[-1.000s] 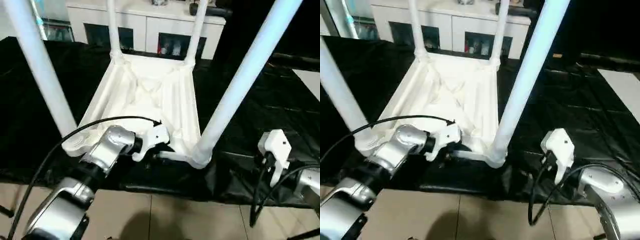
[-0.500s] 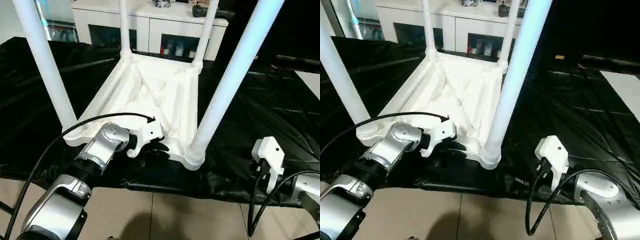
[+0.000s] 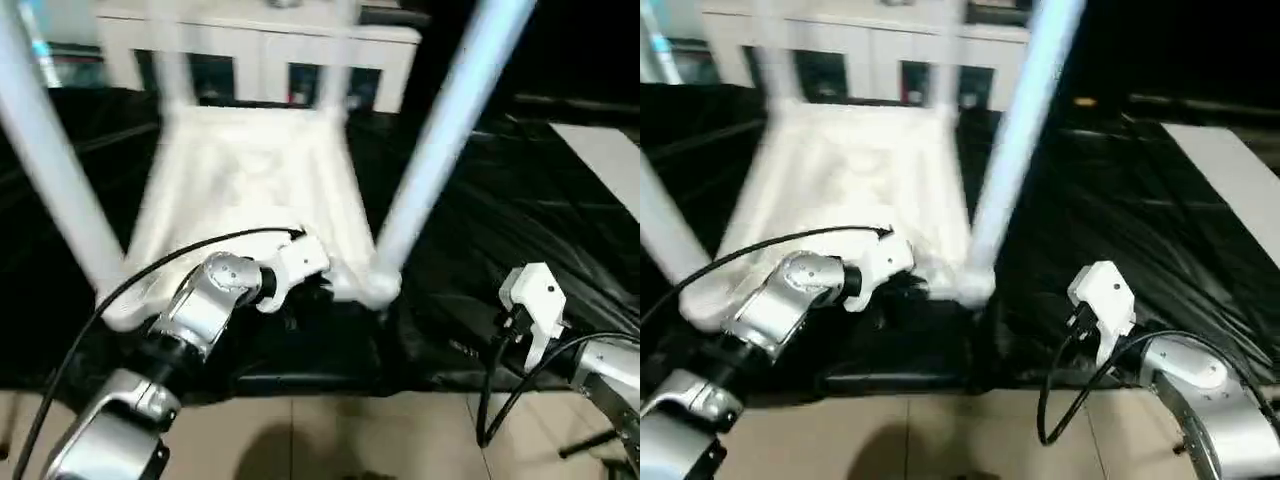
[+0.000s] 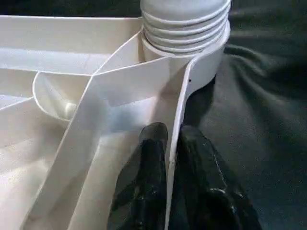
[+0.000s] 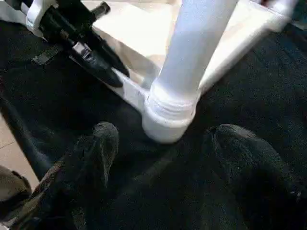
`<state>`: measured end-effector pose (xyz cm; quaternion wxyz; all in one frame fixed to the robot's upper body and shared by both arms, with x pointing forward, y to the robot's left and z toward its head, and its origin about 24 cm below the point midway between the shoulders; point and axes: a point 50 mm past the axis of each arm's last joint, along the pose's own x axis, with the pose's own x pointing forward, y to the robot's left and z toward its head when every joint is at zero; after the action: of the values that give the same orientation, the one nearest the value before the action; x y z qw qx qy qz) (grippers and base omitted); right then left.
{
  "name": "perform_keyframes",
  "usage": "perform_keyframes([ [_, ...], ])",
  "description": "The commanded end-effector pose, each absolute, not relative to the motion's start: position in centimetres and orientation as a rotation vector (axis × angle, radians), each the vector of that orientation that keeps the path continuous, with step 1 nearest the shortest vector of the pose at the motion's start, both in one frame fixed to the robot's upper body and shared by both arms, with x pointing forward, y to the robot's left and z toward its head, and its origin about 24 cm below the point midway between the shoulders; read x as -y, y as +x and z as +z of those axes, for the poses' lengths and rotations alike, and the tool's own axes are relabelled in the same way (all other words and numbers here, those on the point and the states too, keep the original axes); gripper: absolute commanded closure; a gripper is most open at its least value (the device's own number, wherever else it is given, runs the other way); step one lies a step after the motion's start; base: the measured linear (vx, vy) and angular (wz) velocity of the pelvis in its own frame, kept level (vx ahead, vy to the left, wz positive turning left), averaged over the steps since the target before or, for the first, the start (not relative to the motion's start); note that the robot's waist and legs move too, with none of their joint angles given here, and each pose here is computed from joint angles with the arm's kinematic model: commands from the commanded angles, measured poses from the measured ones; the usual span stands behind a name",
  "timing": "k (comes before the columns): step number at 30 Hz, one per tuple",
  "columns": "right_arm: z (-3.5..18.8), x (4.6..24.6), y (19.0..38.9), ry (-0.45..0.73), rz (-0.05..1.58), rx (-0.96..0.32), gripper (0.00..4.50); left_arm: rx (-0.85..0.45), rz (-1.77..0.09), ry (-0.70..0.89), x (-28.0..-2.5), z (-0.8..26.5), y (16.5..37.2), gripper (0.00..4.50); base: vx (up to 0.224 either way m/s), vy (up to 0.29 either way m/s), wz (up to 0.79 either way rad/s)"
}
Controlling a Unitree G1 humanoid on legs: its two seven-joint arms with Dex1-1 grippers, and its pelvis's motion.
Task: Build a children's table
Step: Rotate table base, then rotate leg to tighten
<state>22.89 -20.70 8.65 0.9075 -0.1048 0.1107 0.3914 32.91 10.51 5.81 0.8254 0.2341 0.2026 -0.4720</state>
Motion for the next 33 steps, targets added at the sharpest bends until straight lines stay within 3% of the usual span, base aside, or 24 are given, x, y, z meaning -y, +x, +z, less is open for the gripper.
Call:
perform_keyframes([
  [1, 9.0, 20.5, 23.2, -0.238, 0.81, -0.209, 0.93, -0.44, -0.831, 0.458, -12.1, 6.1, 33.3, 4.18, 0.0, 0.0, 0.0],
  [7, 8.9, 20.5, 23.6, -0.245, 0.808, -0.205, 0.93, -0.345, -0.912, 0.459, -10.5, 6.5, 32.7, 4.47, 0.0, 0.0, 0.0],
  [15, 8.9, 19.8, 23.6, -0.229, 0.817, -0.211, 0.93, -0.265, -1.094, 0.484, -9.7, 6.9, 31.5, 4.47, 0.0, 0.0, 0.0],
  [21, 7.7, 19.4, 25.2, -0.185, 0.643, -0.227, 0.93, -0.267, -1.18, 0.503, -9.6, 6.4, 31.3, 4.47, 0.0, 0.0, 0.0],
  [27, 7.4, 18.4, 25.6, -0.116, 0.635, -0.204, 0.93, -0.239, -1.296, 0.454, -8.4, 6.9, 30.7, 4.47, 0.0, 0.0, 0.0],
  [33, 7.1, 16.8, 26.3, -0.046, 0.718, -0.204, 0.35, -0.226, -1.341, 0.441, -7.4, 7.0, 31.0, 4.5, 0.0, 0.0, 0.0],
])
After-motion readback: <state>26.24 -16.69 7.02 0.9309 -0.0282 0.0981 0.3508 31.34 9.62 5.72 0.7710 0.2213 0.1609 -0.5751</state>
